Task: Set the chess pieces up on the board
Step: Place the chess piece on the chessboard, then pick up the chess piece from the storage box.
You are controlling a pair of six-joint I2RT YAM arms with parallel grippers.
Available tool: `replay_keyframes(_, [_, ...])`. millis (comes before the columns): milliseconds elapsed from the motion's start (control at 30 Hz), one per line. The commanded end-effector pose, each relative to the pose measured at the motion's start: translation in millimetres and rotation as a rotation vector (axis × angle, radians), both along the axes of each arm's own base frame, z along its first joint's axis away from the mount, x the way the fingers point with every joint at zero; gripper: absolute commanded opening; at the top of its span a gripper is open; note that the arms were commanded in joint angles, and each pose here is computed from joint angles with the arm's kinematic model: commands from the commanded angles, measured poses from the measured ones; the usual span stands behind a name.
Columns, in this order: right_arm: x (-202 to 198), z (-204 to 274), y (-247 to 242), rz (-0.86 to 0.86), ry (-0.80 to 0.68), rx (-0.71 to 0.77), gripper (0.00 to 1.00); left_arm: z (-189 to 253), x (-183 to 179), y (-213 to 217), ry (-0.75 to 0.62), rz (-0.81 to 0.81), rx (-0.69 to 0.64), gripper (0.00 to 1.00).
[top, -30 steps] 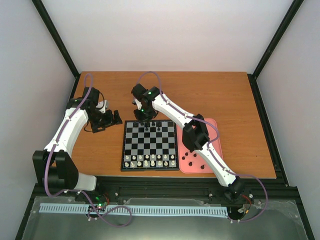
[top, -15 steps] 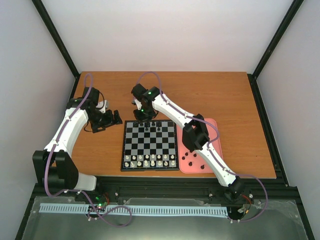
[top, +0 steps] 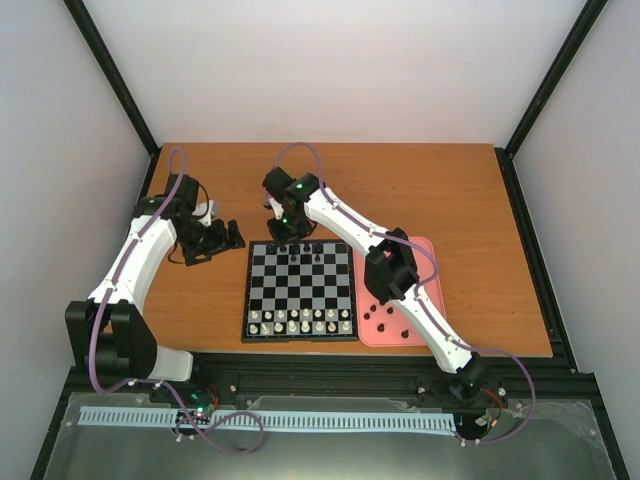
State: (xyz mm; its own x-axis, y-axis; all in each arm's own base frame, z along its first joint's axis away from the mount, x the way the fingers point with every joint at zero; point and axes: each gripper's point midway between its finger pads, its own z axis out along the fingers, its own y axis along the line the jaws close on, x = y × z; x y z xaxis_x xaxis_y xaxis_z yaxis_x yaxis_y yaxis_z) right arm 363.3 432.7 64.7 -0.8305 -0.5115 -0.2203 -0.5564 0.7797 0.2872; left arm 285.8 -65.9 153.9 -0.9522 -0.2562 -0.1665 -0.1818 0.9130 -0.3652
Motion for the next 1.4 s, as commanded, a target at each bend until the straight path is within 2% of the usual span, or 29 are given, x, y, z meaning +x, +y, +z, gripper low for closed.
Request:
replay_keyframes(0, [9, 46, 3, 0.004, -0.12, 0.034, 0.32, 2, 6, -3, -0.015, 0.003, -0.015, 1.0])
replay_keyframes(233, [9, 104, -11, -0.026, -0.207, 0.058, 0.44, 4, 8, -3, -0.016, 0.001, -0.016, 1.0])
replay_keyframes(367, [-1, 129, -36, -0.059, -0.216, 0.023, 0.46, 6, 9, -2, -0.018, 0.003, -0.009, 1.0])
replay_keyframes(500, [-18, 139, -95, -0.151, -0.211, -0.139, 0.54, 10, 11, -2, -0.023, 0.001, -0.006, 1.0])
replay_keyframes(600, [-43, 142, -152, -0.24, -0.18, -0.283, 0.56, 13, 12, -2, -0.028, 0.003, -0.006, 1.0])
replay_keyframes(733, [-89, 144, -209, -0.356, -0.106, -0.321, 0.6, 15, 12, -1, -0.03, 0.006, -0.003, 1.0])
replay_keyframes(833, [-132, 125, -251, -0.447, -0.011, -0.351, 0.58, 16, 10, -3, -0.031, 0.0, -0.014, 1.0])
replay_keyframes(1033, [-194, 68, -287, -0.582, 0.152, -0.299, 0.53, 11, 7, -6, -0.022, -0.003, -0.03, 1.0])
replay_keyframes(1200, [-215, 30, -302, -0.651, 0.23, -0.271, 0.51, 8, 5, -6, -0.016, 0.0, -0.033, 1.0])
replay_keyframes(1367, [-216, 2, -304, -0.677, 0.278, -0.235, 0.47, 4, 4, -6, -0.006, -0.002, -0.035, 1.0])
